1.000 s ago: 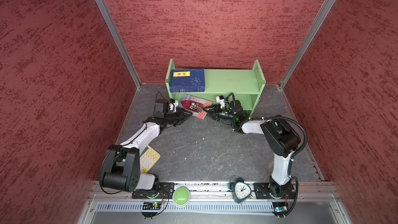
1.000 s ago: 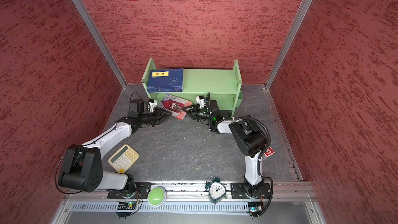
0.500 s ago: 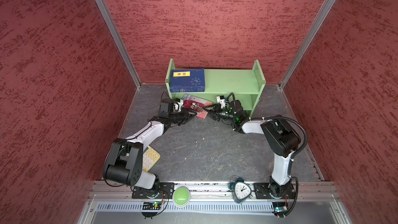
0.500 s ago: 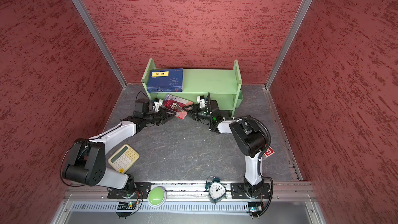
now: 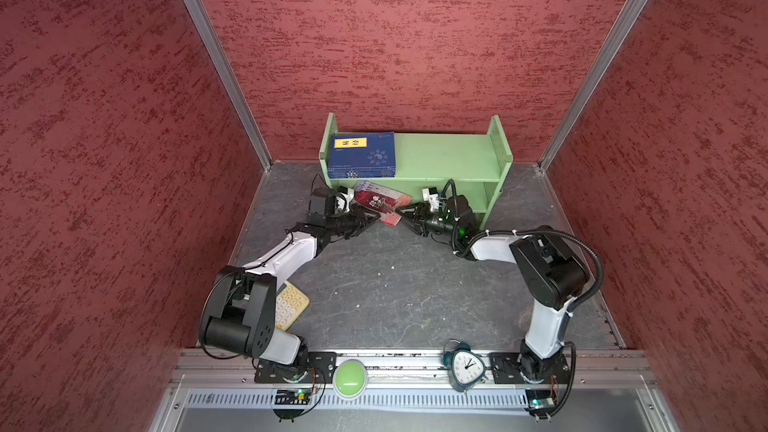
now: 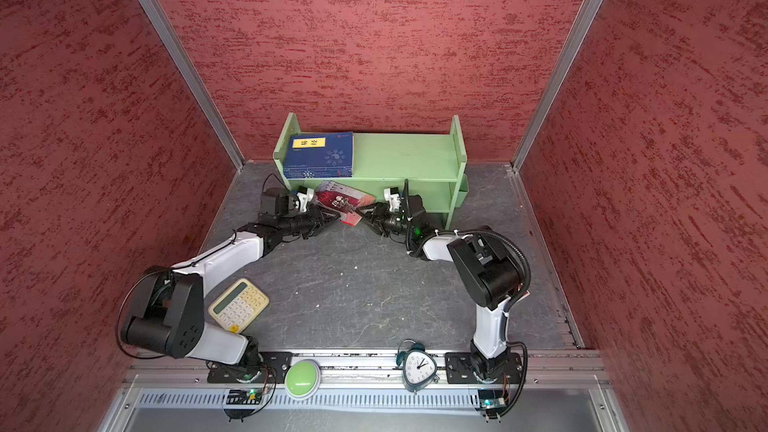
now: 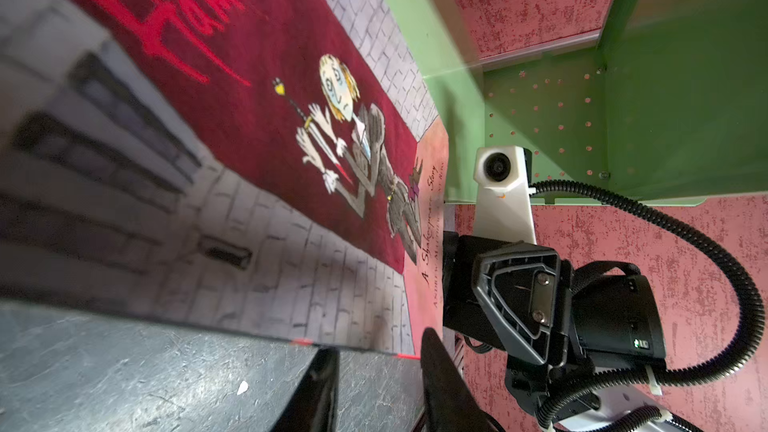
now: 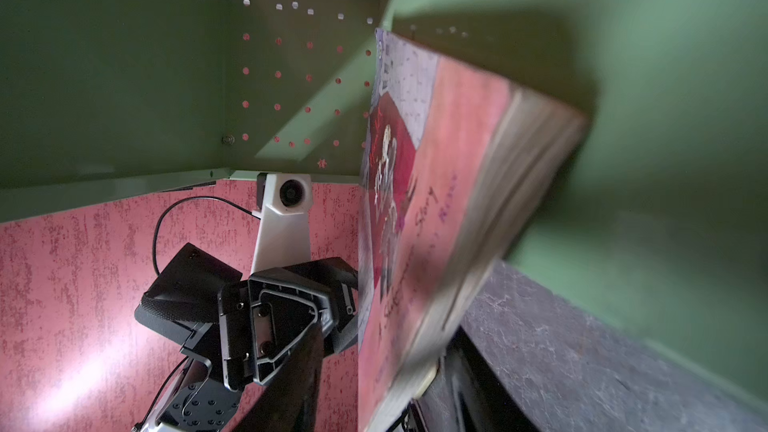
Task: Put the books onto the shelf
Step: 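Push the Hamlet book into the lower shelf tier with both grippers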
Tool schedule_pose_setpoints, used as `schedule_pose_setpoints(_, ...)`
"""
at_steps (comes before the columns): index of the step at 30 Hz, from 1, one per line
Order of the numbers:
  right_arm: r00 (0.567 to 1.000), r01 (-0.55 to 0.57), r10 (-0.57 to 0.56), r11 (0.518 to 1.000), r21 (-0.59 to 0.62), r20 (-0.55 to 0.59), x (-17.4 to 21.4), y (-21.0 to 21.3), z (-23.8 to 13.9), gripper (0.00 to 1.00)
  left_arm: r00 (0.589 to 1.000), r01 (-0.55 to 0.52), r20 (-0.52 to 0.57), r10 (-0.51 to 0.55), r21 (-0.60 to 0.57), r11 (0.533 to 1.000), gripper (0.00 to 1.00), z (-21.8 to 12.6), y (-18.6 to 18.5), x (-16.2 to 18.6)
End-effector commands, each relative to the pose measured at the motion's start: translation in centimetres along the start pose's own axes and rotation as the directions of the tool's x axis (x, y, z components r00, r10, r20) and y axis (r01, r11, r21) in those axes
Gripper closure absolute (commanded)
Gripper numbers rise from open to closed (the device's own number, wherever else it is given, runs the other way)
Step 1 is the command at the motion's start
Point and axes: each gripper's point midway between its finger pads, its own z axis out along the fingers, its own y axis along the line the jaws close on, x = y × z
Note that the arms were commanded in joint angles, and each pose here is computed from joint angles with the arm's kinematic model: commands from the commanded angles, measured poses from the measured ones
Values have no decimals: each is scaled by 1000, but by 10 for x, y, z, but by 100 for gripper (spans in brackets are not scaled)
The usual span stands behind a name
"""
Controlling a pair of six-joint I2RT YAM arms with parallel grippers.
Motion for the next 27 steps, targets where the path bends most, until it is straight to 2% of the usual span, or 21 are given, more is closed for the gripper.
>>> schedule_pose_setpoints(1,997,37,-35,998,-42,66,-10,20,-11,53,1000,-17,24,17,11,1000,66,3,-7,-9)
schedule_pose_setpoints(7,999,24,-21,998,-61,44,2,21,-9,55,1000,1,17,-2,15,1000,66,8,-6,-12)
schedule_pose_setpoints(16,999,26,-26,1000,-7,37,5,5,2,57,1000,5,12,-5,22,1000,66,8,-9,-9)
schedule_pose_setpoints(27,994,73,-79,995,71,79,8,8,-9,55,1000,23,6,-23,27,999,66,11,-9,-10)
